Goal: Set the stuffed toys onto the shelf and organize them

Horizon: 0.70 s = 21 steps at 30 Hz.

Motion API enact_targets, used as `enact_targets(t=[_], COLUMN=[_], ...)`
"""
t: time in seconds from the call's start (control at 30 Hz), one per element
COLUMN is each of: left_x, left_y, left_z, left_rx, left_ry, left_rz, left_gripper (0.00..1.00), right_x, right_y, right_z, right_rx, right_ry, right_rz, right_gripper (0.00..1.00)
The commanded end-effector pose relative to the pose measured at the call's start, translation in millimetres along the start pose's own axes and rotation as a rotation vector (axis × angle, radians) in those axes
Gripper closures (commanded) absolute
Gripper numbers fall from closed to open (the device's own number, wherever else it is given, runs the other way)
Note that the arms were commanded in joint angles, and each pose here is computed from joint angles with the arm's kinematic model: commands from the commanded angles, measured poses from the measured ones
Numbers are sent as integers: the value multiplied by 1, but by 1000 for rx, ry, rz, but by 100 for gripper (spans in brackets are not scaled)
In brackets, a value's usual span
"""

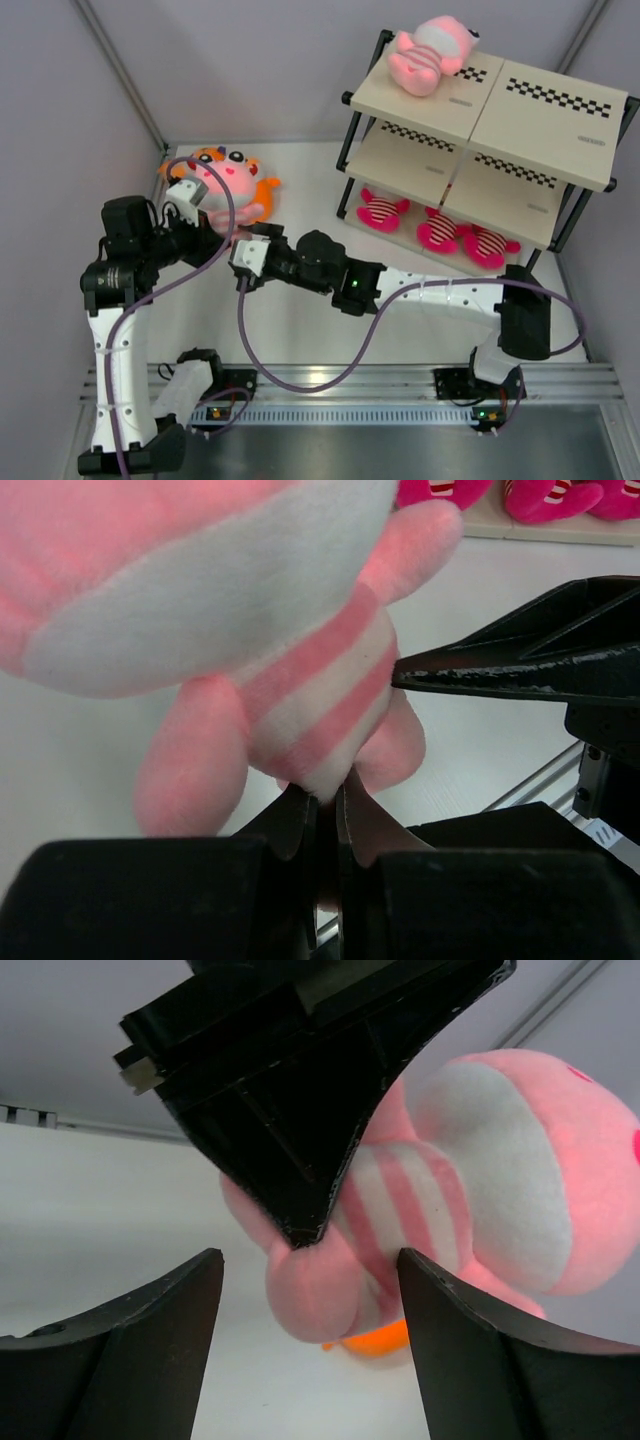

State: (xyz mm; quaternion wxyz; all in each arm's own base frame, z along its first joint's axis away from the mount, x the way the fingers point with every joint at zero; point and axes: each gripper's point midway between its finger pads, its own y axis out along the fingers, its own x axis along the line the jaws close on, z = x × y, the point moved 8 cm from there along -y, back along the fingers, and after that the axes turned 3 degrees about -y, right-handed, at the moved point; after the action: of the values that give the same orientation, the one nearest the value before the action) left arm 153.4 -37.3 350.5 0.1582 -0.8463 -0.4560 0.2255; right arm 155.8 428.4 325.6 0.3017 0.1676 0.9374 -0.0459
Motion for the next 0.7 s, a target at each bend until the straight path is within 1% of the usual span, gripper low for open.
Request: enact_targets(t=[0.0,0.2,0.3,0.37,0.4,0.47,0.5,0.57,0.63,0.67], left_x=[-14,-13,-15,-15,-15,-14,-15,-16,-20,-22], left_y=[-10,-13,-13,-13,-13,-14,-14,-16,-16,-17], left_z=[-8,-12,-13,-13,-13,-13,-14,-14,-16,-16], left_rx=[-57,-67,-70,-69,-71,-71,-74,-81,-87,-92], left_ry=[42,69,72,74,79,82,86,91,91,94], left_rz=[70,51,65,72,70,62,61,73,98,121], left_gripper=[100,100,100,100,100,100,100,100,100,100], right_x=[-10,-3,-5,-8,-9,-10,-11,-11,-12,-12], right_y=[12,8,9,10,10,11,11,10,11,10], right_z=[-8,8,13,13,15,19,21,26,26,26], right_rx=[-7,46,68,74,79,94,103,123,130,136], right_ry=[11,-78,-112,-121,-127,-145,-149,-157,-159,-162], right_rz=[68,12,5,9,6,-5,-5,-12,-12,-11], right_gripper=[30,24,25,29,35,41,49,57,78,92])
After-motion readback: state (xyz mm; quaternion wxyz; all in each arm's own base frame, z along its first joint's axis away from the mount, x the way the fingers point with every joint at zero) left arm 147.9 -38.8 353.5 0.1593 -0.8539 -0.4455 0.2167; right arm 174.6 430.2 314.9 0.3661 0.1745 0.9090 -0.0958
